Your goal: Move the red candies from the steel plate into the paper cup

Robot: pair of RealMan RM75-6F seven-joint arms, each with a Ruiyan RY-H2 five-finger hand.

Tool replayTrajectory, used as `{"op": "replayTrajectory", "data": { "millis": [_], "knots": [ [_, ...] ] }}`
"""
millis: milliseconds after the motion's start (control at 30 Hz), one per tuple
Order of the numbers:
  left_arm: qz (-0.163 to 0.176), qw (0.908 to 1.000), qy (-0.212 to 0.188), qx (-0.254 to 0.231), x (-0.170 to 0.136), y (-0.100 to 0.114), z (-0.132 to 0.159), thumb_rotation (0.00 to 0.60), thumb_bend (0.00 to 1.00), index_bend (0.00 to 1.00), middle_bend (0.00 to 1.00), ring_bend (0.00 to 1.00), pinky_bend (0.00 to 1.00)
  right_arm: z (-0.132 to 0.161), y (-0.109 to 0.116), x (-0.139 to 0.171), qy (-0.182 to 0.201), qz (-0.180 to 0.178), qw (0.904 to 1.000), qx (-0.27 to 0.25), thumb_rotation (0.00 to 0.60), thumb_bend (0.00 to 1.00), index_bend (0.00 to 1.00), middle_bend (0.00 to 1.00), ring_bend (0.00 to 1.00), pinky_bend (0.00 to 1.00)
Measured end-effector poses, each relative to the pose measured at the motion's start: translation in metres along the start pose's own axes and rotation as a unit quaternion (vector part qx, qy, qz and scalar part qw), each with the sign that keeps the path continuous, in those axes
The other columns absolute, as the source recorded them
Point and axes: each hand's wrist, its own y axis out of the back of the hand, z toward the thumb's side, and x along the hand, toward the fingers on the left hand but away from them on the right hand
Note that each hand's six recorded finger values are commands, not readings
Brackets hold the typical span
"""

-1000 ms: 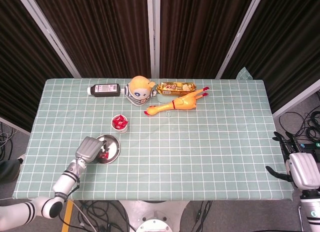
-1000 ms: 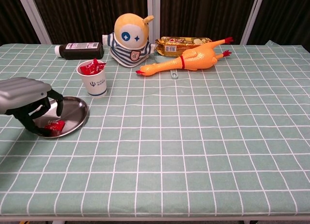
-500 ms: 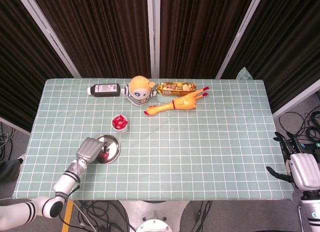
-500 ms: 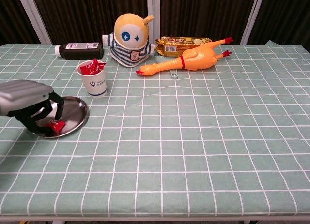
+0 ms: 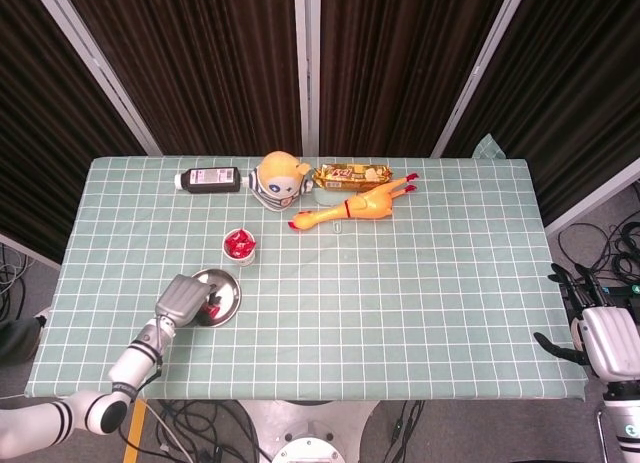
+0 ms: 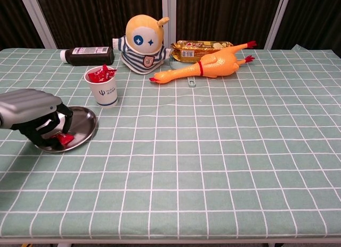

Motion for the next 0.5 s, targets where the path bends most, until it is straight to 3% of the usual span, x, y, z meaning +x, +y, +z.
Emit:
{"op": "replayTrajectory", "data": {
  "millis": [233, 500],
  "knots": [
    [-0.005, 0.9998, -0.007, 0.02, 0.002, 0.0, 0.005, 0.6, 0.41, 0.59, 0.89, 0.79, 0.98, -0.001, 0.0, 0.0, -0.001, 0.0, 1.0, -0.001, 0.6, 0.08, 0.04, 0.21, 0.01, 0.24],
    [0.013, 0.9999, -0.003, 0.004, 0.0, 0.011, 0.003, 0.6, 0.42, 0.62, 0.9, 0.8, 0.98, 0.0, 0.001, 0.0, 0.001, -0.001, 1.0, 0.0, 0.6, 0.08, 0.04, 0.21, 0.01, 0.24]
  ]
}}
